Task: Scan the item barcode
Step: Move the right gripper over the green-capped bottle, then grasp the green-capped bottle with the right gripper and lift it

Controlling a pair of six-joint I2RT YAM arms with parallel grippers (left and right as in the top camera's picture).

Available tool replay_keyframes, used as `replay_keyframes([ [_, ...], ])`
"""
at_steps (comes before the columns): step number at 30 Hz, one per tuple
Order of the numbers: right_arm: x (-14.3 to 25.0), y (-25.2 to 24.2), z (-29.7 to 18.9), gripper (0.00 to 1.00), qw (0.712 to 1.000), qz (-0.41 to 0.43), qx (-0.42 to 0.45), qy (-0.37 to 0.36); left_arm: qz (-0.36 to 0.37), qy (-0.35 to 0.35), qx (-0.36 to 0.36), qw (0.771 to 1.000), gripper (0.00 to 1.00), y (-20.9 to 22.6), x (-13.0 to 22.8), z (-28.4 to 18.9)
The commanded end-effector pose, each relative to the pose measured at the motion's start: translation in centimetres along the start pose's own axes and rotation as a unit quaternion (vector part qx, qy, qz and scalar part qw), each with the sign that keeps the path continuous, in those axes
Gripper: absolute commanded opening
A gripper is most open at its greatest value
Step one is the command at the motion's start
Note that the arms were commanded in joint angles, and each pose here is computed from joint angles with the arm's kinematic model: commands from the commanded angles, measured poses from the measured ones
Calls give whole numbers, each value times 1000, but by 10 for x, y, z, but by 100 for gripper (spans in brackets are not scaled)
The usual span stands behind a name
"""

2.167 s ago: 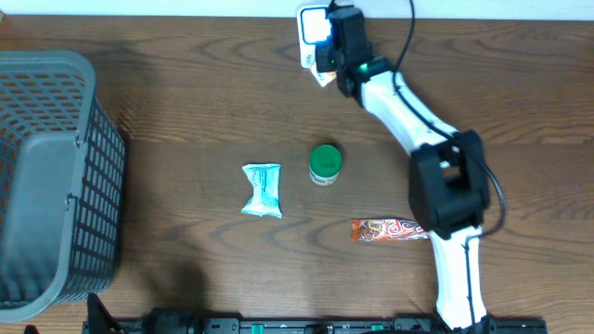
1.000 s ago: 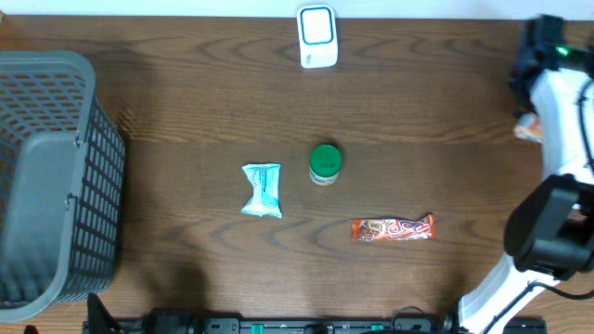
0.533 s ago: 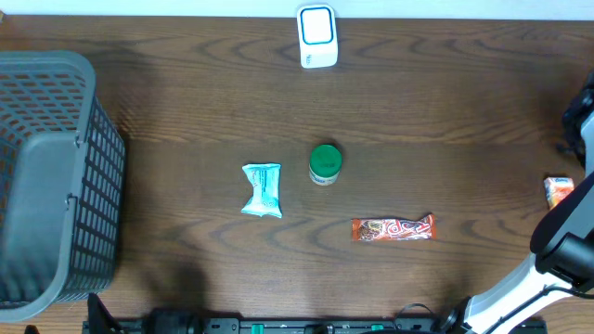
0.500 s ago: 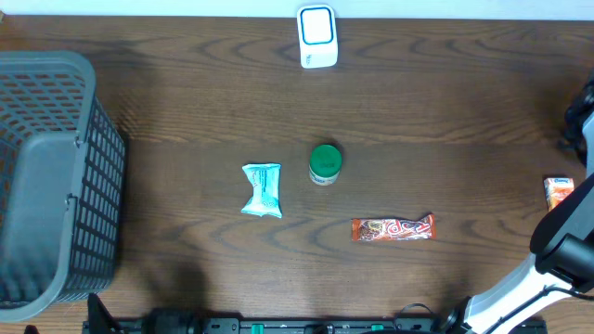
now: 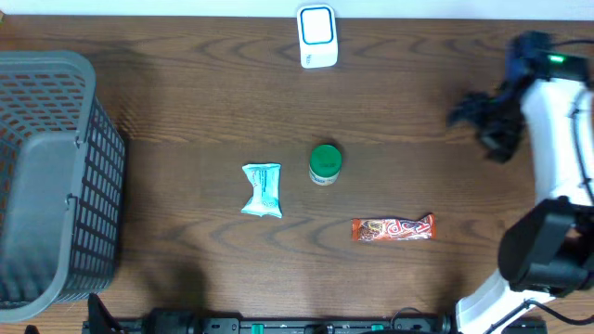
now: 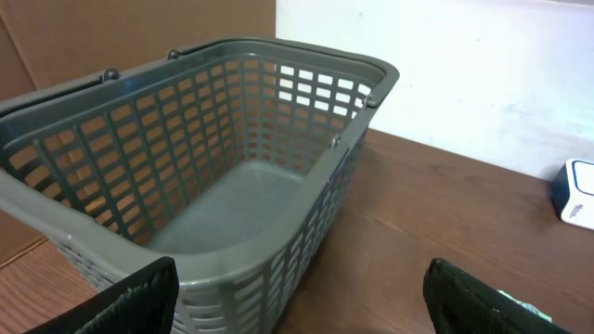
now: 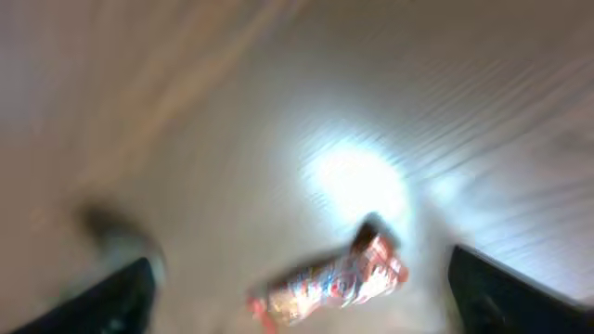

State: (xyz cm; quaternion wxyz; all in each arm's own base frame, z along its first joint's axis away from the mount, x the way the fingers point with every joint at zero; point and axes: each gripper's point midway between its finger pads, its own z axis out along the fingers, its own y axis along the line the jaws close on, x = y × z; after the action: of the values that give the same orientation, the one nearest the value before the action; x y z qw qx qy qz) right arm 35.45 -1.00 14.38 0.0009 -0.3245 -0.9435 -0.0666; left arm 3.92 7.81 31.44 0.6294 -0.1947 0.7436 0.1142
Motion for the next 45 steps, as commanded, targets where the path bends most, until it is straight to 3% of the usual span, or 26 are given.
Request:
replay_keyframes([
  [1, 47, 49, -3, 99, 997, -56, -43, 41, -2, -2, -1, 1000, 84, 0, -1, 0],
  [2, 62, 64, -3, 98, 993, -71, -65, 63, -2, -1, -1, 1000, 84, 0, -1, 0],
  [4, 111, 100, -11, 85, 974, -104, -138, 145, -2, -1, -1, 1000, 85, 0, -1, 0],
  [5, 127, 112, -15, 99, 965, -117, -161, 170, -2, -1, -1, 1000, 84, 0, -1, 0],
  [8, 140, 144, -14, 99, 957, -155, -191, 152, -2, -1, -1, 1000, 84, 0, -1, 0],
  [10, 145, 145, -8, 94, 975, -59, -152, 154, -2, -1, -1, 1000, 85, 0, -1, 0],
  [13, 150, 142, -2, 99, 978, 107, -95, 155, -1, 1, -2, 1000, 84, 0, 0, 0],
  [17, 148, 141, 8, 99, 939, 323, -42, 111, -1, 1, -2, 1000, 85, 0, 0, 0],
  [20, 150, 154, 13, 99, 915, 394, -48, 78, -1, 1, -2, 1000, 84, 0, 0, 0],
  [24, 151, 171, 21, 99, 904, 420, -64, 44, -1, 1, -2, 1000, 85, 0, 0, 0],
  [29, 153, 177, 45, 99, 911, 410, -46, 26, -1, 2, -1, 1000, 84, 0, 0, 0],
  [41, 152, 186, 127, 99, 908, 416, 13, 52, -1, 2, -1, 1000, 85, 0, 0, 0],
  [45, 156, 178, 137, 84, 910, 410, 38, 51, -1, 2, -1, 1000, 84, 0, 0, 0],
])
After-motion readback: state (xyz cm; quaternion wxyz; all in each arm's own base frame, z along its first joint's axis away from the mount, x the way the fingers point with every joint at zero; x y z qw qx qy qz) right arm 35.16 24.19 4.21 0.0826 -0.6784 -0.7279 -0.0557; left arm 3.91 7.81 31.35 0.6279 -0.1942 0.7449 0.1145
